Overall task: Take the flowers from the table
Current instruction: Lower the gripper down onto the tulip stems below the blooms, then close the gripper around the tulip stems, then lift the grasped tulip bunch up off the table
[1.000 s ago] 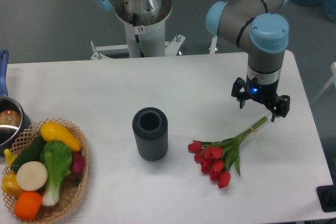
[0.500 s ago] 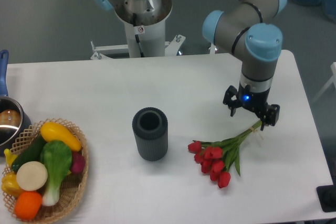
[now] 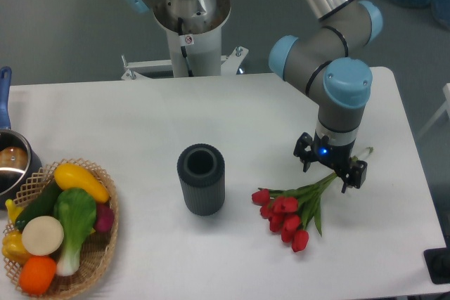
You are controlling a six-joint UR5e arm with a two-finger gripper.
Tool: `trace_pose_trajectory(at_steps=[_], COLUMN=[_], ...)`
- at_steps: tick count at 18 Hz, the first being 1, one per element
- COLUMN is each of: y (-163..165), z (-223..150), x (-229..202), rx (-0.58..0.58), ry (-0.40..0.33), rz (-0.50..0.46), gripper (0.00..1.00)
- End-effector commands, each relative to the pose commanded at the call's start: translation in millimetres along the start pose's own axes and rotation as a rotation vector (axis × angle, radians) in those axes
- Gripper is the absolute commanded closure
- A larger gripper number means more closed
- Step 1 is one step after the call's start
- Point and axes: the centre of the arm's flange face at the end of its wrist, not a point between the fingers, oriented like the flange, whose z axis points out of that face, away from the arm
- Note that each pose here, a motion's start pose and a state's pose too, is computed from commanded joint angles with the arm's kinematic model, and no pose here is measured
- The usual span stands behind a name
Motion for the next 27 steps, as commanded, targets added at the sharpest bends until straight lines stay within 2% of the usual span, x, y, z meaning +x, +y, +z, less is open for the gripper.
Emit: trace_pose_trajectory(at_steps=[13,14,16,17,18,19,20,25,27], y=[-21.9,-21.9,-21.3,-21.2,-21.3,-21.5,-22.0,-21.2,-18.3], z=[51.1,51.1,52.4,53.0,52.8,52.5,51.7,39.9,21.9], x=[16.4,16.4,17.7,18.3,18.2,17.9,17.1,12.1,6.8], rx=[-0.011,-0.010,-0.014,-0.013,-0.013,-0.010,-0.008,-0.002,0.003], ry=[0.070,0.070,0.078,0.080,0.079,0.076,0.072,0.053,0.025], rz=[0.035,0.036,0.037,0.039,0.039,0.044,0.047,0.033,0.029], gripper=[0.00,0.03,0.39,0.51,0.70,0.94,1.00,1.00,1.00])
